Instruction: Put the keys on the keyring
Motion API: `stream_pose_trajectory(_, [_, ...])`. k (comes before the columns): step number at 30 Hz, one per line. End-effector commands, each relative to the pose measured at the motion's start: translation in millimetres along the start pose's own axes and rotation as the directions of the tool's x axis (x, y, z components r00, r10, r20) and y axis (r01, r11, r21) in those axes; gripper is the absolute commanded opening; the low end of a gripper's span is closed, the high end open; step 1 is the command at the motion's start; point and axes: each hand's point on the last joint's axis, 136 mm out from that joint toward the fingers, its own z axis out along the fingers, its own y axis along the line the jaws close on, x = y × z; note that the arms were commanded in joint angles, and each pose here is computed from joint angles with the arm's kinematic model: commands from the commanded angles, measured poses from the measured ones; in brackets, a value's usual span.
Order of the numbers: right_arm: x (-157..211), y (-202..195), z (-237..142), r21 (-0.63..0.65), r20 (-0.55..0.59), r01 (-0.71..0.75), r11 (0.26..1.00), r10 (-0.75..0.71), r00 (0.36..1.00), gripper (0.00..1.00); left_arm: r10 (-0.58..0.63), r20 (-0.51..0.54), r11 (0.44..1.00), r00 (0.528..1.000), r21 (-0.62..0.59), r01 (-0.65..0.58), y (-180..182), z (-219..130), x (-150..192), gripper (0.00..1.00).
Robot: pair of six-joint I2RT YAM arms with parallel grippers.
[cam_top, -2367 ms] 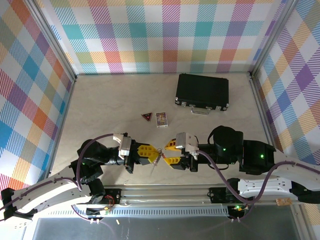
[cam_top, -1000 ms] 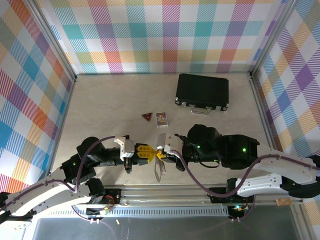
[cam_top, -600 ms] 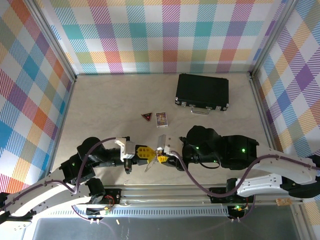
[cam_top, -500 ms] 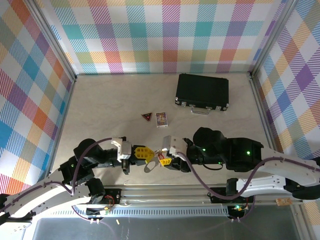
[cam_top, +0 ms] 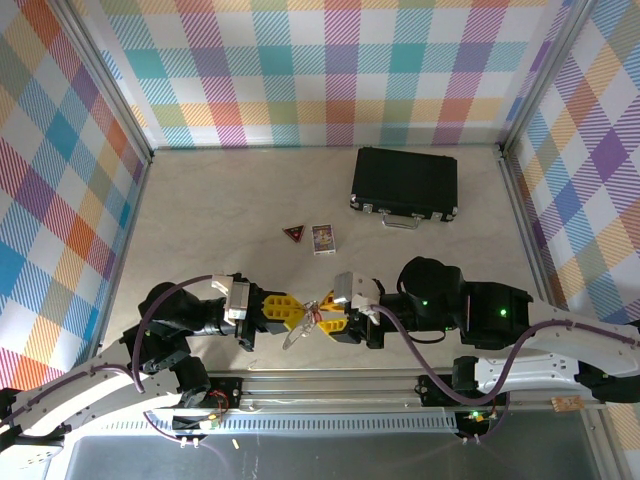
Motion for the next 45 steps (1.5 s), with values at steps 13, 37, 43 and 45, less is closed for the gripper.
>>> stream_pose_trajectory(13, [-8,4,5,-0.023,0.039,-0.002,1.0,0.003,0.999,0.14,0.001,0.067,0.998,0.998,0.069,-0.006,-12,0,-14,0.0])
stream_pose_trajectory(37, [1,9,6,-0.045,0.067,-0.018,0.999,0.021,0.998,0.4,0.003,0.102,1.0,0.995,0.011,-0.004,-4,-3,-20,0.0])
stream_pose_trajectory(43, [0,7,14,-0.035,0.078,-0.016,0.999,0.019,0.997,0.41,-0.001,0.107,1.0,0.994,0.016,0.0,-5,-3,-20,0.0])
stream_pose_trajectory(45, [-1,5,15,-0.023,0.087,-0.014,1.0,0.016,0.996,0.41,-0.003,0.107,1.0,0.994,0.017,0.002,-5,-3,-20,0.0])
